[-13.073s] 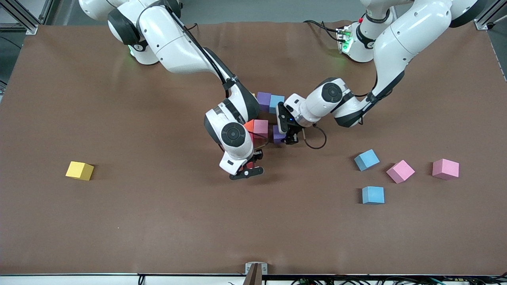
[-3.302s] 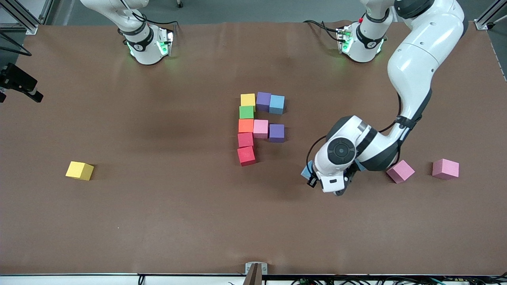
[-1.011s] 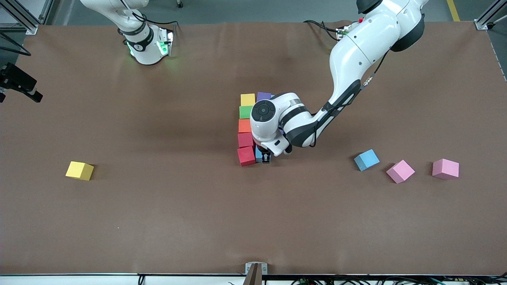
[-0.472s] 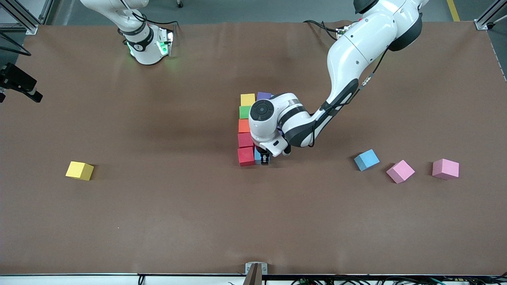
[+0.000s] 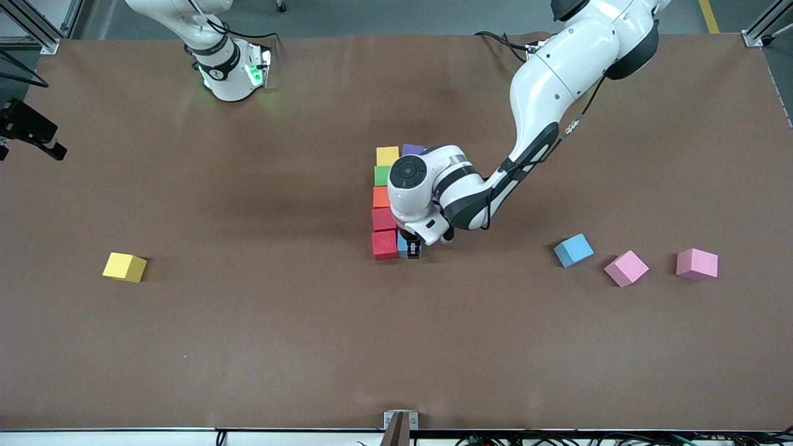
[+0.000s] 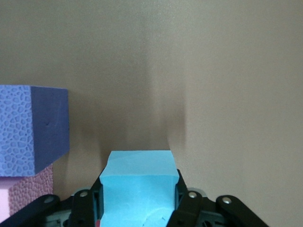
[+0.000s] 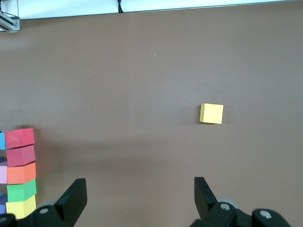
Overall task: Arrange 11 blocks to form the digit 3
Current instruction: 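Lower the light blue cube beside the bottom red cube, open the left gripper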
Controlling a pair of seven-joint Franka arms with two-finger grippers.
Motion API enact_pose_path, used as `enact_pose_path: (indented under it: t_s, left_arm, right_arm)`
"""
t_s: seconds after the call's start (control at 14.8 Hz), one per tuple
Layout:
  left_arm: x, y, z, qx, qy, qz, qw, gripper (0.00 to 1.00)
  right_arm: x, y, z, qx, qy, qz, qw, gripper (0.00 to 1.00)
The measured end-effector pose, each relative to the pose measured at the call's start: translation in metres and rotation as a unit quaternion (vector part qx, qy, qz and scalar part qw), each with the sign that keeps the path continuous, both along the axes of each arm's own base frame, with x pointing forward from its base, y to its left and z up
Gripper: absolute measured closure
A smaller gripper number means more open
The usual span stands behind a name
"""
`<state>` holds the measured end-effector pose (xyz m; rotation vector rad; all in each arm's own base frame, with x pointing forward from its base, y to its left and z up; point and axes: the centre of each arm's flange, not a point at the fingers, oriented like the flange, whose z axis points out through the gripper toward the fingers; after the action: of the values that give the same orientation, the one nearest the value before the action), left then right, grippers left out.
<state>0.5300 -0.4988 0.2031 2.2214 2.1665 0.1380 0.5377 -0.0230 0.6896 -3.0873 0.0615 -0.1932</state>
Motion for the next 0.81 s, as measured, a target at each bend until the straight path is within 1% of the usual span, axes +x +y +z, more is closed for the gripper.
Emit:
enact_pose_path:
  t_s: [0.4,0.81]
  left_arm:
    - [0.0000,-0.0002,0.0000,0.000,-0.001,0.001,1.000,0.45]
    - [0.0007,0.0000,-0.0002,-0.001,-0.003,0.024,1.000,0.45]
  right_arm:
    - [0.0000,-0.0003,0.0000,0.000,0.000,0.000,1.000,0.00]
    - [0.0000,-0.0005,0.0000,0.000,0.000,0.000,1.000,0.00]
